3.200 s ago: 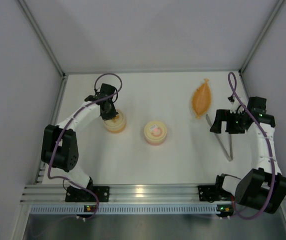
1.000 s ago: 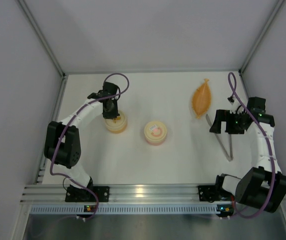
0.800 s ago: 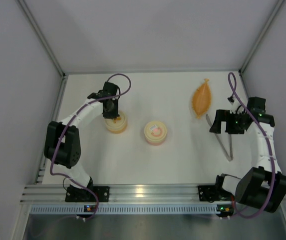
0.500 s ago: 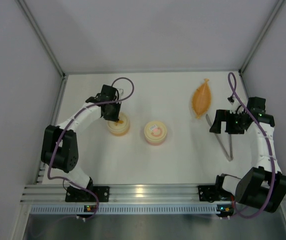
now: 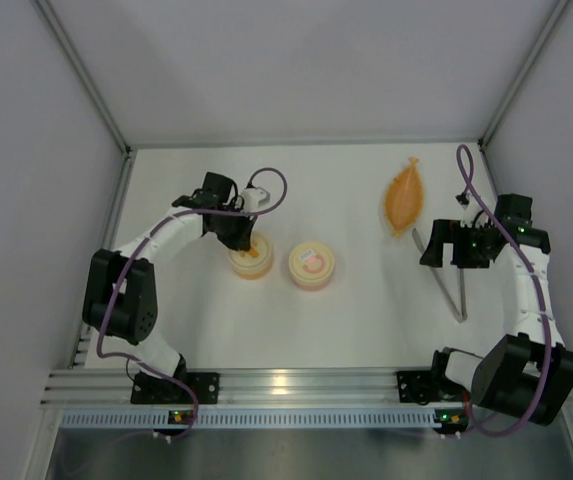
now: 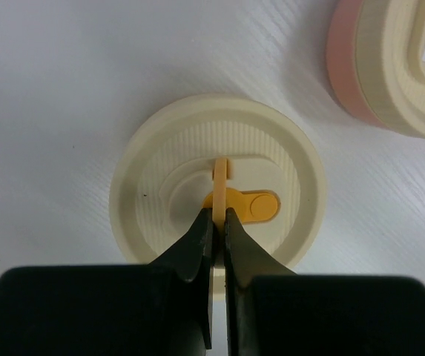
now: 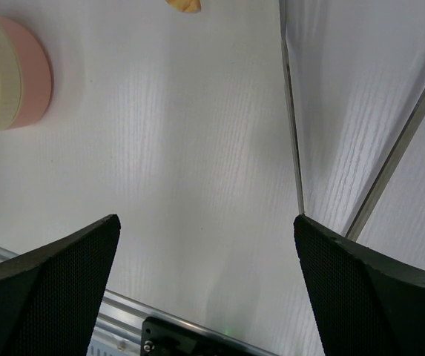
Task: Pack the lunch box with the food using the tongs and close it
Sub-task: Move the packing box to the center of the board.
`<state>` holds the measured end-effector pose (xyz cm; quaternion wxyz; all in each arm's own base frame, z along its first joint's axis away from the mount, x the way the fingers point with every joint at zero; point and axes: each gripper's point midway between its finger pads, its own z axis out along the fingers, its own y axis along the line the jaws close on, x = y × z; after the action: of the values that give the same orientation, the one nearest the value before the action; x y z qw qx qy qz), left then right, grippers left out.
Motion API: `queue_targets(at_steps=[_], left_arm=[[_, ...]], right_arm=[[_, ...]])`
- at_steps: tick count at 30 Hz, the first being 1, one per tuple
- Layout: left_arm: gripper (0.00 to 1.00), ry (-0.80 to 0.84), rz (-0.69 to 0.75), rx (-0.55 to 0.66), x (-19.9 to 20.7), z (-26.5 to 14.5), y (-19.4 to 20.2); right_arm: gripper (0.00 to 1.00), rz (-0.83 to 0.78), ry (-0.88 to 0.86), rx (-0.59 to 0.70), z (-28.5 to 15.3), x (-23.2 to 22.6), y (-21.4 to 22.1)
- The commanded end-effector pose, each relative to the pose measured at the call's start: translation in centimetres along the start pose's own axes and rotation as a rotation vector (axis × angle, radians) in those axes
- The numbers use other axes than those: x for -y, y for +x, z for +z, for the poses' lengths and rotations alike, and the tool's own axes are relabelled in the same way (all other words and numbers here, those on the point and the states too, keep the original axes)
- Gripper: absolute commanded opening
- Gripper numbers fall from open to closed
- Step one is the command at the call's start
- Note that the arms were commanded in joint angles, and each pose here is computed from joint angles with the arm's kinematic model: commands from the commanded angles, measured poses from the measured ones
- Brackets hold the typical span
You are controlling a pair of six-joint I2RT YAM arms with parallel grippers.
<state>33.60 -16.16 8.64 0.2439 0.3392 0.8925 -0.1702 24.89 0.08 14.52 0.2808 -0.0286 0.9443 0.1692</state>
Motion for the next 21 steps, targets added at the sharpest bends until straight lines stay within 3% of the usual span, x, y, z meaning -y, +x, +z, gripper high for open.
queue_targets(at_steps=[1, 21], left_arm=[[0.00, 0.200, 0.090, -0.148, 2.7, 2.0, 5.2], [0.00, 0.469, 0.284, -0.295, 8.0, 2.5, 9.9]], right_arm=[[0.99, -0.043, -0.011, 0.035, -0.2, -0.5, -0.9], [0.99, -0.041, -0.009, 0.033, -0.4, -0.6, -1.0]])
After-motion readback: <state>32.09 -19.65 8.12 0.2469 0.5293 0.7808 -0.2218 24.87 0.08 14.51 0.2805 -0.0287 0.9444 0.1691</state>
